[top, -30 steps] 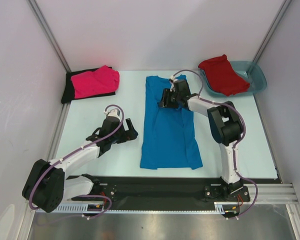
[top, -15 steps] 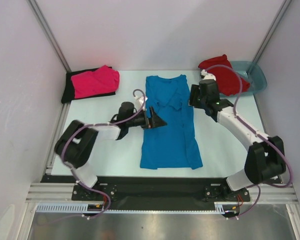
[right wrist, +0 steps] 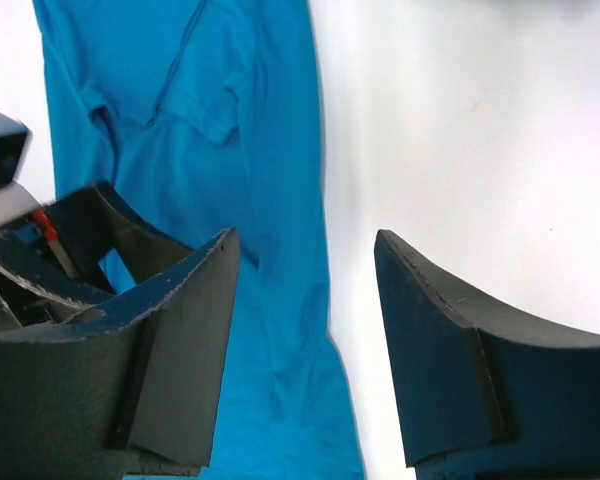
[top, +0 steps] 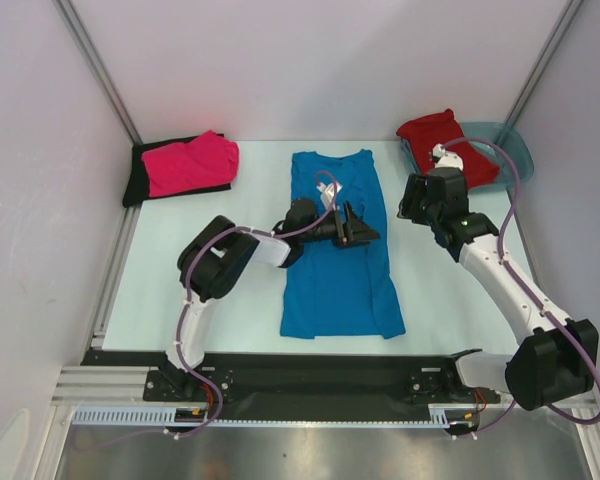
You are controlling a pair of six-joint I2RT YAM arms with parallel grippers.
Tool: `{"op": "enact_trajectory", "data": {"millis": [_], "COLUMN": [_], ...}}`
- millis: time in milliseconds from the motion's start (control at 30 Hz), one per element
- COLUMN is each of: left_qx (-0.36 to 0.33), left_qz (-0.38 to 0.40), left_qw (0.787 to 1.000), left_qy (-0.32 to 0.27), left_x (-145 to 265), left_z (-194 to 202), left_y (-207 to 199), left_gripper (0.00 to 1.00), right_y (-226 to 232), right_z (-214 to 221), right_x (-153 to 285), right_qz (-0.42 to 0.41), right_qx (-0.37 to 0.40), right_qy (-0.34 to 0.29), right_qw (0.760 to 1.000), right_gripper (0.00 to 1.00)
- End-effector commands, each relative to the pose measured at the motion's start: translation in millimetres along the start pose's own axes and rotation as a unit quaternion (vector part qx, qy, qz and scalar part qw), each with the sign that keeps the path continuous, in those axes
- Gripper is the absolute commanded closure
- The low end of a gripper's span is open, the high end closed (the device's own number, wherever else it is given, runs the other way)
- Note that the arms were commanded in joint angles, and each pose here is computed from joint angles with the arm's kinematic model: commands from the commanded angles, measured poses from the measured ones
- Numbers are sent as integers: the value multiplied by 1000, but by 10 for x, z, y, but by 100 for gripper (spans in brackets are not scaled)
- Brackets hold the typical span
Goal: Fold and stack the t-shirts
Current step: Fold the tshirt
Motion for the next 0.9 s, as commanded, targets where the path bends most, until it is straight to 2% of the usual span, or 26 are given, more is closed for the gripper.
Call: {"op": "enact_trajectory", "data": {"millis": [0,67,100,200,233,367,633,733,767,867], "left_qx": [-56,-81,-89,-119,-134,-152,-153,-148,-145,-139], "left_qz": [-30,-61,-92,-172,-213,-293,-322,-335,-335,-342], "left_qw": [997,994,990,975,964,940,931,928,928,926], "left_qy": [-37,-44,-64,-71,-86,-92,-81,-74,-71,-72], "left_x": [-198,-279,-300,-325,-318,-344,-513,-562,-572,-589], "left_z": [-276,-375,-431,-503,-543,-611,-621,-582,-560,-538], "left_y": [-86,-53,-8,60,115,135,172,226,248,292], "left_gripper": [16,16,16,16,16,18,22,28,33,36], "right_y": [-59,-74,-94,-90,-89,-86,-81,-87,-97,-104], "right_z": [4,15,12,21,19,18,15,28,31,37], "right_x": [66,72,78,84,83,74,41,35,32,28], "right_qz": [-6,-8,-8,-16,-18,-21,-25,-25,-24,-24], "right_qx": [9,7,6,3,2,2,1,0,0,-2], "right_qy": [1,2,1,2,3,3,5,7,7,9], "right_qw": [1000,1000,1000,1000,1000,1000,1000,1000,1000,1000], "right_gripper": [38,38,38,38,38,38,37,37,37,37]}}
Point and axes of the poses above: each gripper's point midway between its finger pads, its own x axis back along the fingers, its own y axis along the line the jaws close on, z = x × y, the point moved 9 cm from there along x, back along the fingers
